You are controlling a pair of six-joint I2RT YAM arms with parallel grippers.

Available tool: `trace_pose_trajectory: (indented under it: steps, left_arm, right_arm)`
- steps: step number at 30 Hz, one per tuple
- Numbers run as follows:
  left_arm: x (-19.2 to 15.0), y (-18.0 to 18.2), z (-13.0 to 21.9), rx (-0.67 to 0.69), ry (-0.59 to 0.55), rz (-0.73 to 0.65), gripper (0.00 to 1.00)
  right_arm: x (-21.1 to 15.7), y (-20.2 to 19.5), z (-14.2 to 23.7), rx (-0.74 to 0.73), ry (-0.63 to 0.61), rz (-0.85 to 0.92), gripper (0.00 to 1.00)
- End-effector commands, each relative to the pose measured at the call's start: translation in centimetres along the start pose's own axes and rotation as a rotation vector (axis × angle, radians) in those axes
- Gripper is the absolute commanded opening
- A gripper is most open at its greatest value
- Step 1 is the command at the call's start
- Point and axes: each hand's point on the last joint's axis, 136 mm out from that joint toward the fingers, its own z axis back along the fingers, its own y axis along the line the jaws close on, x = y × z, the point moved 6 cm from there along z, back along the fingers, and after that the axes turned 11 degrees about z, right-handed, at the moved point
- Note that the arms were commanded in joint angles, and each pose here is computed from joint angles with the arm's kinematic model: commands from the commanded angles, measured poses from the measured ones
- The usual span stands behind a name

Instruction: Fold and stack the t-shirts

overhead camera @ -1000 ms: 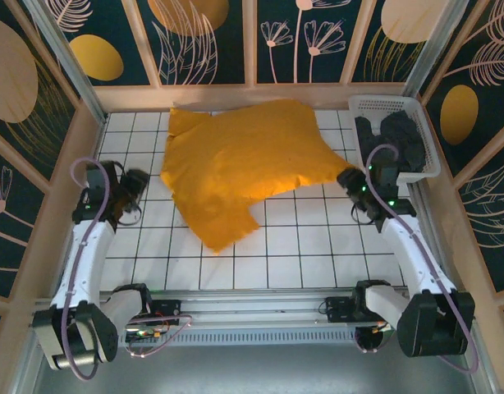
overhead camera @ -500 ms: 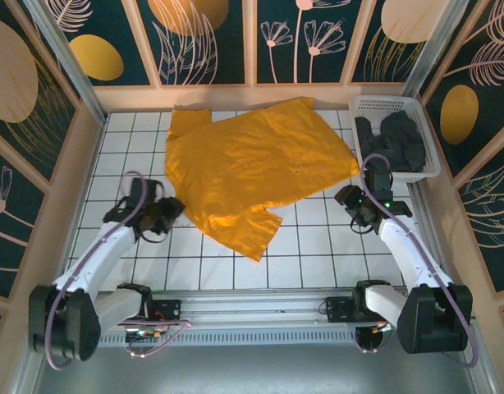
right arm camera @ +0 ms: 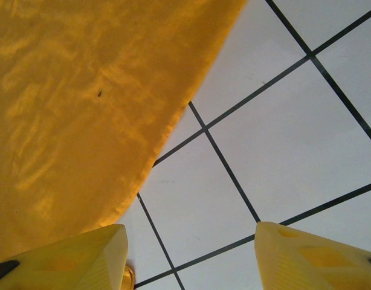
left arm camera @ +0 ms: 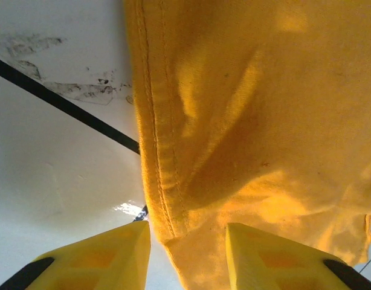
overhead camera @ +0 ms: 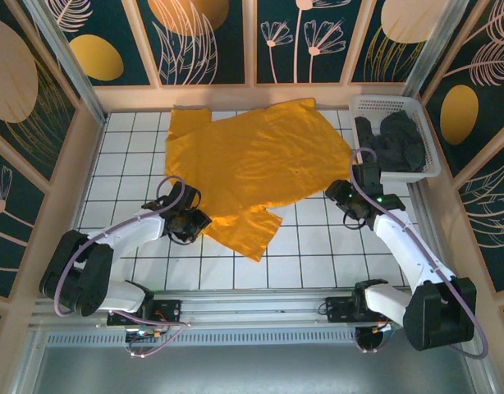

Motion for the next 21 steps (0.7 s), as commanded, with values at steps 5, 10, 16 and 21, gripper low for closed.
trace_pose_trajectory:
  steps: [5, 10, 16, 21]
  left_arm:
    - [-0.2, -0.8, -0.7, 0.023, -0.018, 0.004, 0.38]
    - [-0.5, -0.6, -1.9, 0.054, -0.007, -0.013, 0.33]
    - [0.6, 0.4, -2.3, 0.137, -0.097, -0.060, 0.09]
    - [3.0, 2.3, -0.8, 0.241, -0.223, -0.115, 0.00]
  right_arm:
    - [0.3, 0.2, 0.2, -0.025, -0.010, -0.002, 0.58]
    - [0.4, 0.2, 0.0, -0.032, -0.013, 0.001, 0.58]
    - [0.5, 0.1, -0.2, -0.043, -0.012, 0.002, 0.58]
    - [0.8, 0.0, 0.0, -0.062, -0.023, 0.014, 0.57]
